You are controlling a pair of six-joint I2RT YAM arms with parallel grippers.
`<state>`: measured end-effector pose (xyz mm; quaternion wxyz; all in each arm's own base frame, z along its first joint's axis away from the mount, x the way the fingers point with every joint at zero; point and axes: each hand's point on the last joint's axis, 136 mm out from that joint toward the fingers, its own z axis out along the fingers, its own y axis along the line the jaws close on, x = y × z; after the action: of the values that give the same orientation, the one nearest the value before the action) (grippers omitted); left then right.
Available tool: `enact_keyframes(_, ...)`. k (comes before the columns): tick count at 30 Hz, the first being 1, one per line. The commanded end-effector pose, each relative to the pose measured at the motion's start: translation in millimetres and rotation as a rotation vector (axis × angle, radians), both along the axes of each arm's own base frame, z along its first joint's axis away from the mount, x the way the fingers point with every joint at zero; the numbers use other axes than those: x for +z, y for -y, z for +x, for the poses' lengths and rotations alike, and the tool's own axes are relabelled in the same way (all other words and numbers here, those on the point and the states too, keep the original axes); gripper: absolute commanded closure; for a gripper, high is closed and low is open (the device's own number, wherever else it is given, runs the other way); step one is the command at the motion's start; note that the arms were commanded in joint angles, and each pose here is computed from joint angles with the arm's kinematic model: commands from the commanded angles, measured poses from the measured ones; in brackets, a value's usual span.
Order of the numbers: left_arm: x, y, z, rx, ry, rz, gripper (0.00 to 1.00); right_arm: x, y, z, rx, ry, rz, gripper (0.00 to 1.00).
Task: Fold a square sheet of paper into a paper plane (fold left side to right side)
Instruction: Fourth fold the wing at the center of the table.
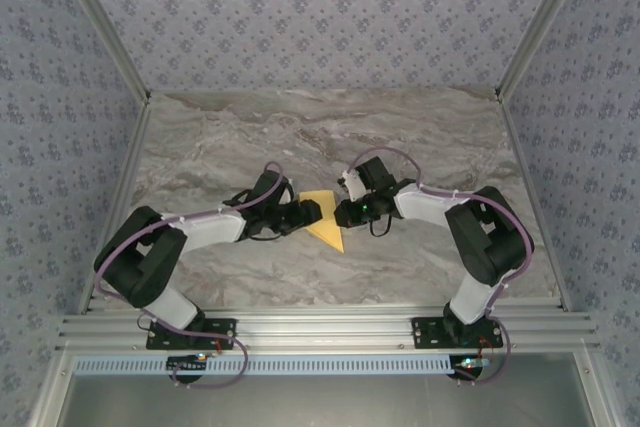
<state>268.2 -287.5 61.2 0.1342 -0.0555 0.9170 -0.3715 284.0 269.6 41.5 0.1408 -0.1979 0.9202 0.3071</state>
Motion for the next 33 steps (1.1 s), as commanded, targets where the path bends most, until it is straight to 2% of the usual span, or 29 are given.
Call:
enact_keyframes(1,8.3,12.8,4.8,-0.024,0.016,-0.020,0.39,7.2,0.3,2.1,0.004,0.010,0.007,0.89)
enact_keyframes(12,1.3,11.7,5.2,-0.012,0.002,0.015,0.39,3.9,3.6,1.1,0.003,0.000,-0.002,0.89)
enact_keyframes(16,-0.8,13.5,5.1,-0.009,-0.008,0.012,0.48,7.2,3.4,0.8,0.004,0.008,0.007,0.86)
enact_keyframes(19,0.7,15.9,6.7,-0.002,-0.012,-0.002,0.57,15.4,5.2,1.8,-0.001,0.045,0.012,0.78)
enact_keyframes(26,12.2,22.1,9.4,0.006,-0.010,-0.042,0.58,37.0,28.5,-0.5,-0.028,0.211,-0.062,0.50)
enact_keyframes(29,13.3,23.6,9.1,0.012,-0.020,-0.050,0.58,43.5,29.1,-11.9,0.000,0.275,-0.078,0.46)
enact_keyframes(33,16.4,24.8,10.9,0.025,-0.027,-0.058,0.58,38.6,15.4,-31.9,0.059,0.327,-0.075,0.47)
